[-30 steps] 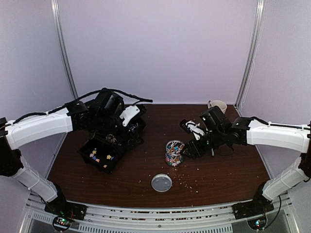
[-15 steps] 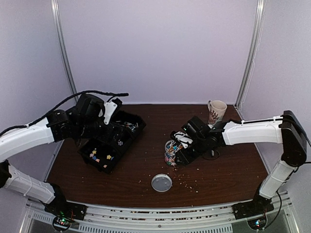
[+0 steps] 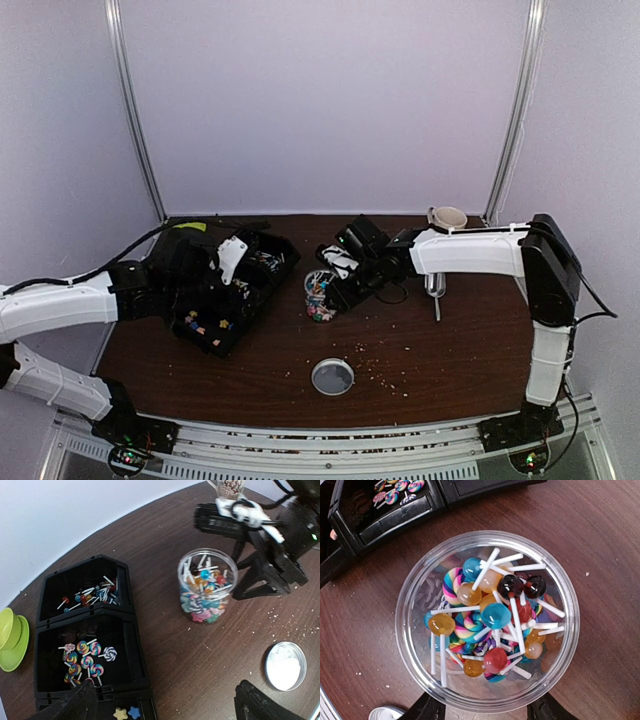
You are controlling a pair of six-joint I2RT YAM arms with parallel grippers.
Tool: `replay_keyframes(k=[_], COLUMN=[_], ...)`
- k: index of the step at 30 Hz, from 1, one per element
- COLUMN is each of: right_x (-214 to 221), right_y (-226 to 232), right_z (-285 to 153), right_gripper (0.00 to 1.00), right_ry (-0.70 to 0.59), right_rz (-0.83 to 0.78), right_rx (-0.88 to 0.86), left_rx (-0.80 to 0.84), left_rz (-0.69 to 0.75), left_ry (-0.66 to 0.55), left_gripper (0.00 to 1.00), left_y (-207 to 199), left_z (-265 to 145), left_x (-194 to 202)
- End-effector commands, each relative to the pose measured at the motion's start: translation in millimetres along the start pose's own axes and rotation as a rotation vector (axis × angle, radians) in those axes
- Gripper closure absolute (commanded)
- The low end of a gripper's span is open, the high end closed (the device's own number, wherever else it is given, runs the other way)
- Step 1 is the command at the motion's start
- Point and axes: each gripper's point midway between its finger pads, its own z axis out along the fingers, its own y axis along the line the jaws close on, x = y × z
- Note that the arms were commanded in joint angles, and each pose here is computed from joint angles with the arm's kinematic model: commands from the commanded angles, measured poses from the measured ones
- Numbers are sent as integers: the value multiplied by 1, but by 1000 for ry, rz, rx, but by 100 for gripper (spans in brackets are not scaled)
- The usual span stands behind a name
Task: Pack the candies
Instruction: Move the packing box to the center of the board, then pick up the box lid from the center of the board.
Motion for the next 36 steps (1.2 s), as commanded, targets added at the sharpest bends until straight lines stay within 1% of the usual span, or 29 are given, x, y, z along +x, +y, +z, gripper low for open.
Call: replay_keyframes(k=[1,3,7,10,13,16,21,26,29,30,33,36], right_x=[-21,-26,-37,-45,-57,-67,-73,-71,-71,-72,-77,-83], right_y=[0,1,-2,-2,-2,-5,-18,-24,-24,-24,-26,-26], right_z=[6,2,-23,-48,-76,-102,-127,-145,-154,-157,-166,-176], right_gripper=[45,45,43,43,42,42,42,42,42,42,42,42], right_ry=[-17,-23,-72,-99,-154,-218,-300,-331,-345,-352,-375,-401], right_rz=[-43,-61,-92,-92,-88,-87,-49,-53,-56,-58,-61,-68], right_rx=[4,1,-20,-85,-142,-179,-224,-226,-229,-232,-235,-236], left_rx=[92,139,223,274,314,366,470,551,607,652,714,717], left_rz=[128,197,325,419,486,554,684,837,886,900,921,938], left_ry=[-58,-52,-50,-36,-12,19,104,164,183,180,176,185], left_gripper=[2,2,2,2,3,8,17,19,21,22,25,27], left_y=[-37,-54,-84,-105,-121,-137,-163,-186,-194,-199,-205,-207], left_z=[10,14,18,23,32,42,55,58,53,48,38,36], left_x=[-8,-2,7,14,23,33,54,75,81,84,86,87])
